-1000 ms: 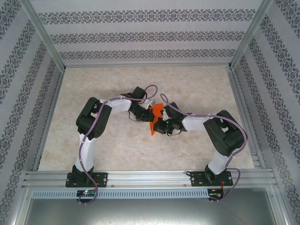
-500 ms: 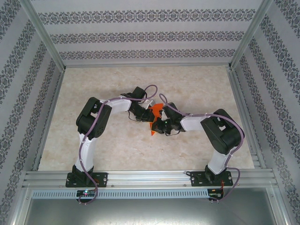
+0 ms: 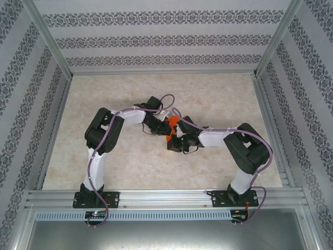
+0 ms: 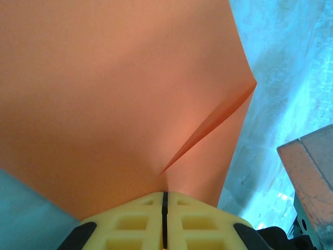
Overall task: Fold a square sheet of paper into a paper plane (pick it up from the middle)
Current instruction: Third fold the triangle at the center of the table.
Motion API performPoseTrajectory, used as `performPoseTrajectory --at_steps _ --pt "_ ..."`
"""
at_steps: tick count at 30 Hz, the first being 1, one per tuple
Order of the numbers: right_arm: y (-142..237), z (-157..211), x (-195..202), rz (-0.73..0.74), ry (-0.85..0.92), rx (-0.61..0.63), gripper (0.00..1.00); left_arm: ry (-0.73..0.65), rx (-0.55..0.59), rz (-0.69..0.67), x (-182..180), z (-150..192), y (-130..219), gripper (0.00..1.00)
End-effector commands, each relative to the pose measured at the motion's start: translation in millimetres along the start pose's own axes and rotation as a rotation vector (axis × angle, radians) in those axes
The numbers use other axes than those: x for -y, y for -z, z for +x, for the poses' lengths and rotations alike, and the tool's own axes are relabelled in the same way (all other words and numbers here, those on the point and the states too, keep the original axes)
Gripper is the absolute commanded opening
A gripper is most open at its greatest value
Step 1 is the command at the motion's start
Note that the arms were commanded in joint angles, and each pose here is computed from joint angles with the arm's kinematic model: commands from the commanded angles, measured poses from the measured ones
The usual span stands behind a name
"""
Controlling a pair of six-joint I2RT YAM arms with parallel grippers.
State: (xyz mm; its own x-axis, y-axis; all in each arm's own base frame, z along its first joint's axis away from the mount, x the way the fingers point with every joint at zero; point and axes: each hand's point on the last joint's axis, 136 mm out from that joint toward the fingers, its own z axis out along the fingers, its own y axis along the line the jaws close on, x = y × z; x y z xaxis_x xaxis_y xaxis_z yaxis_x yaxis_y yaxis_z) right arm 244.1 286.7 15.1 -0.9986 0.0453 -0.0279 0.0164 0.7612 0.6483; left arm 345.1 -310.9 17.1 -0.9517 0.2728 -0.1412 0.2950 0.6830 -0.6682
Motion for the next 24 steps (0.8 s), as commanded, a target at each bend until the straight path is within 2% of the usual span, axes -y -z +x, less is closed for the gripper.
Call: performPoseTrajectory --at_steps 1,9,17,24 --pt "-4 46 26 0.097 -0.036 -0.144 0.00 0.098 -0.123 -0.200 -70 41 -26 0.11" --pt "1 51 10 0.041 -0.035 -0.144 0.00 0.093 -0.123 -0.197 -69 41 -26 0.11" --pt "22 -10 -10 -0.052 -0.057 0.072 0.00 0.095 -0.120 -0.186 -67 39 -26 0.11" --pt "6 -25 -1 -0.045 -0.076 0.060 0.00 0.093 -0.120 -0.183 -66 39 -25 0.11"
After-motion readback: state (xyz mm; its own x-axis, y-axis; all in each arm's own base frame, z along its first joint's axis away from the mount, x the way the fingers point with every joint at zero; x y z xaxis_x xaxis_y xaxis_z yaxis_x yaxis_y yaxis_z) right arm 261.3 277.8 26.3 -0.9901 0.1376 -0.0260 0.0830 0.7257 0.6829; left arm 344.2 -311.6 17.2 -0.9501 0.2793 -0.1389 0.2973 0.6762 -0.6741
